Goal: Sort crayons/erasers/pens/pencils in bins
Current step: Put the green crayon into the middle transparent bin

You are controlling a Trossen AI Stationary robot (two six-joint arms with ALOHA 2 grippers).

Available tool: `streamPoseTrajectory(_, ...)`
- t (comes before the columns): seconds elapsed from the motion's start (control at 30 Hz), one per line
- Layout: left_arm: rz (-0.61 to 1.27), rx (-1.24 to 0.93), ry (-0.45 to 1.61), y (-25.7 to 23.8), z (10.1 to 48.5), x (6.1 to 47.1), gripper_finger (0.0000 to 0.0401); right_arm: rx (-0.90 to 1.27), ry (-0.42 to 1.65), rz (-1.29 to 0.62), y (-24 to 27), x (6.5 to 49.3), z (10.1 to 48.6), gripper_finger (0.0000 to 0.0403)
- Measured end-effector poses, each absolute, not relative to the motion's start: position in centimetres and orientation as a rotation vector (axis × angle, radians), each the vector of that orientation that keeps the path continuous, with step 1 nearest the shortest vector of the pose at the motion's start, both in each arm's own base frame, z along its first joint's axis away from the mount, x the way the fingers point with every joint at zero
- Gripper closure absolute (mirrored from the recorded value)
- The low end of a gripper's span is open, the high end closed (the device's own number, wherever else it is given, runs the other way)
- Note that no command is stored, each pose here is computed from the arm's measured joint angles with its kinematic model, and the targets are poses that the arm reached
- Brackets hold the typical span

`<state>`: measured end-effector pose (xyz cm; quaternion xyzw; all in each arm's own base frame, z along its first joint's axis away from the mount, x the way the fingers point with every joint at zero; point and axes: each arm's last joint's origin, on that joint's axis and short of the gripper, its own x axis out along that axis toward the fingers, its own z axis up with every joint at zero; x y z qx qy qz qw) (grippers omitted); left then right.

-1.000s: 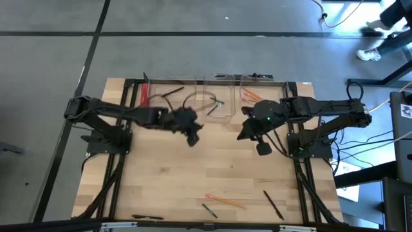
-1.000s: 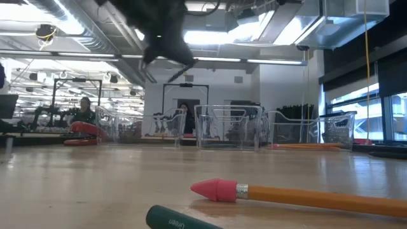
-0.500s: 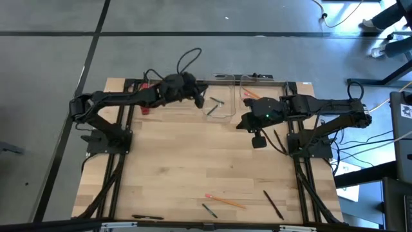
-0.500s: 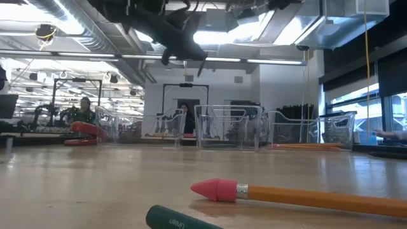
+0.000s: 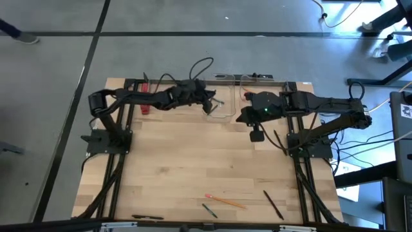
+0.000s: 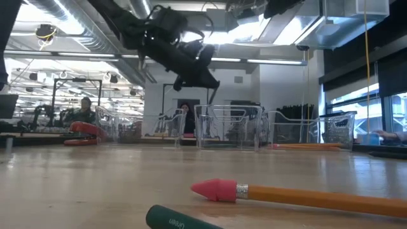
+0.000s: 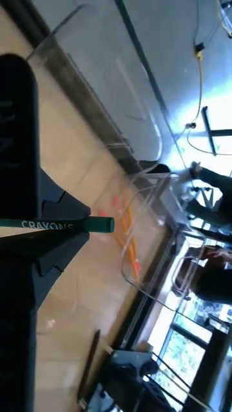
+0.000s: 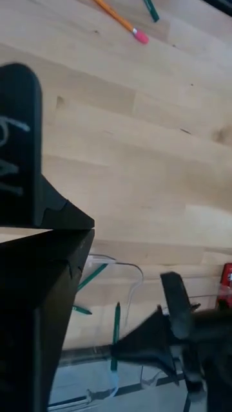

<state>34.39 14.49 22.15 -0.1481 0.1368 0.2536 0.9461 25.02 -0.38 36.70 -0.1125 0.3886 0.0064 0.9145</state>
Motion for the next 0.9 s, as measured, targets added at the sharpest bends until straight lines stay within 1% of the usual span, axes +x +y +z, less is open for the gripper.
streamPoseTrajectory(0.4, 0.516, -0.318, 0.369, 14.7, 18.9, 35.3, 0.0397, -0.232, 0.801, 0.014, -0.4, 25.0, 36.7, 0.0397)
streamPoseTrajectory(0.7, 0.528, -0.344, 0.392, 14.7, 18.7, 35.2, 0.0391, -0.232, 0.802, 0.014, -0.4, 25.0, 36.7, 0.0397)
streamPoseTrajectory(0.9, 0.532, -0.345, 0.395, 14.7, 18.6, 35.1, 0.0374, -0.232, 0.803, 0.014, -0.4, 25.0, 36.7, 0.0397)
